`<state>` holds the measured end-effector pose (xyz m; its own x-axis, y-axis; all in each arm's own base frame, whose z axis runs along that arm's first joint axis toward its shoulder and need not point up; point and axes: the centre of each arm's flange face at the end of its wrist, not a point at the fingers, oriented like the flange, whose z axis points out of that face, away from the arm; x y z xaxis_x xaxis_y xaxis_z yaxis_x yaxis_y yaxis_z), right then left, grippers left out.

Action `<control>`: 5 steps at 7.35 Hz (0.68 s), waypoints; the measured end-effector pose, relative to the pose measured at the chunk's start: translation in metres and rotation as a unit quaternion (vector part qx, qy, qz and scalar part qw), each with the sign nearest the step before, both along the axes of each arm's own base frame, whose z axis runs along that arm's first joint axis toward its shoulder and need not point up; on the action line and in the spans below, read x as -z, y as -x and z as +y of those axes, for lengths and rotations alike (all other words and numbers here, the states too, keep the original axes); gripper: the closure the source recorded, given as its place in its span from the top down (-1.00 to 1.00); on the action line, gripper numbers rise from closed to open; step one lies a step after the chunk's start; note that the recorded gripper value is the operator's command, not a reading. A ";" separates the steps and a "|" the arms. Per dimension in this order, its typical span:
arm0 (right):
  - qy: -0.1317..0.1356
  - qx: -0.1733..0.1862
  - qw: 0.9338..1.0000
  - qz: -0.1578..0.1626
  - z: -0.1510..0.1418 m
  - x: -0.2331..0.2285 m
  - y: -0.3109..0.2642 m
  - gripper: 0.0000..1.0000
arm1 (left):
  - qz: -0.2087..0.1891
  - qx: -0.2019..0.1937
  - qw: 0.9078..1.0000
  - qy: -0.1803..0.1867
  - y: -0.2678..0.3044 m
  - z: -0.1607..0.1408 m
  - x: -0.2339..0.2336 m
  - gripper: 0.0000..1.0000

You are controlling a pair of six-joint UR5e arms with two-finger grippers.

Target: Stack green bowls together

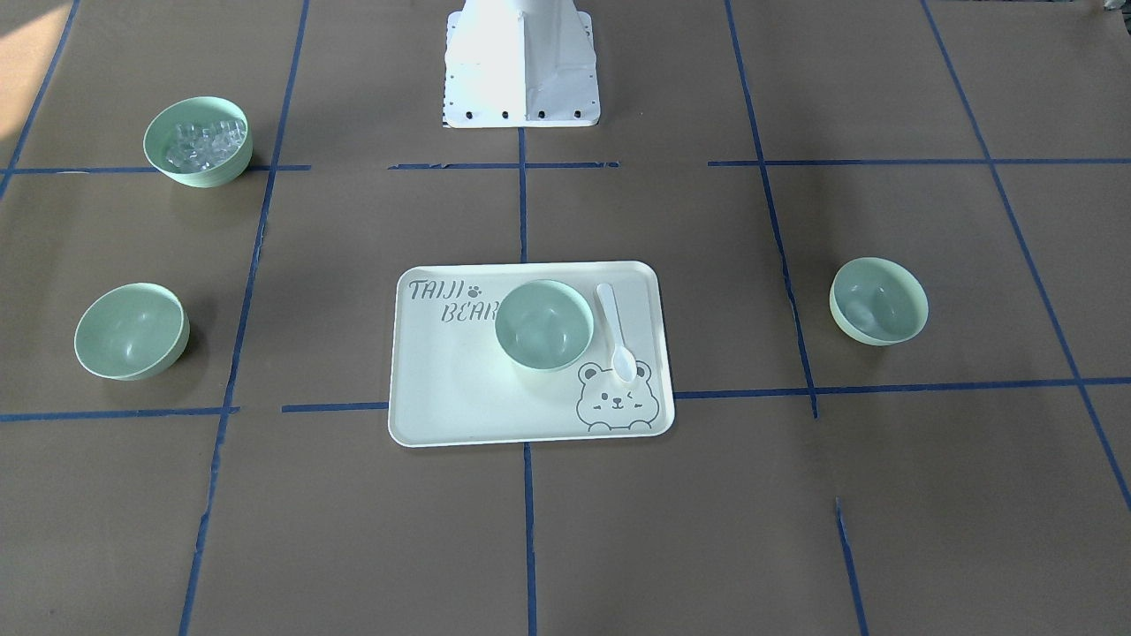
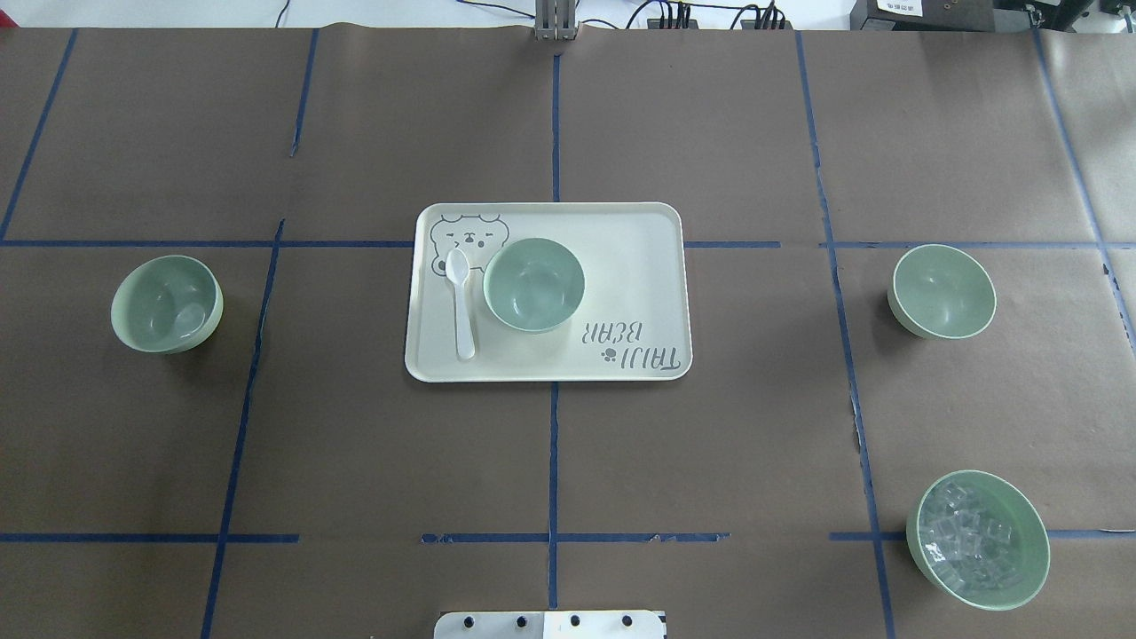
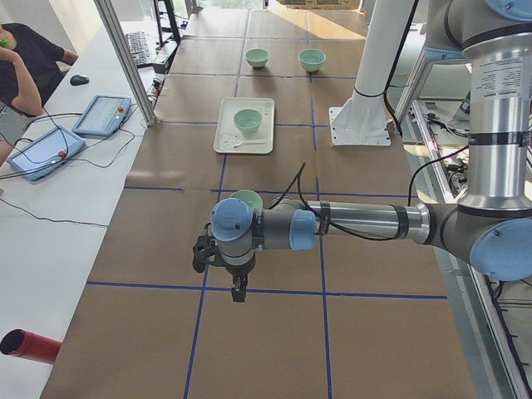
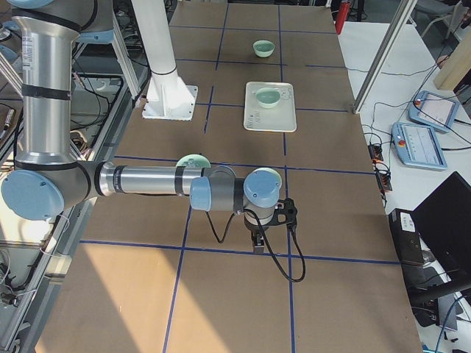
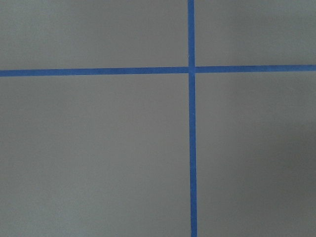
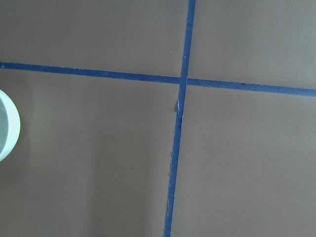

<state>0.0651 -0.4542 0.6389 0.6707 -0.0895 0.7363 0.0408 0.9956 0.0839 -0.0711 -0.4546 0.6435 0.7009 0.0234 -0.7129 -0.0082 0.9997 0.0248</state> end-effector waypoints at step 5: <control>-0.023 0.001 1.000 0.002 -0.011 0.018 0.000 1.00 | 0.015 -0.009 0.998 -0.059 -0.068 -0.031 0.080 1.00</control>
<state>0.0647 -0.4649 0.6213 0.6730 -0.1246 0.7291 0.0424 0.9906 0.1301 -0.0033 -0.4859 0.5631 0.6784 0.1197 -0.7248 -0.0228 0.9896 0.1421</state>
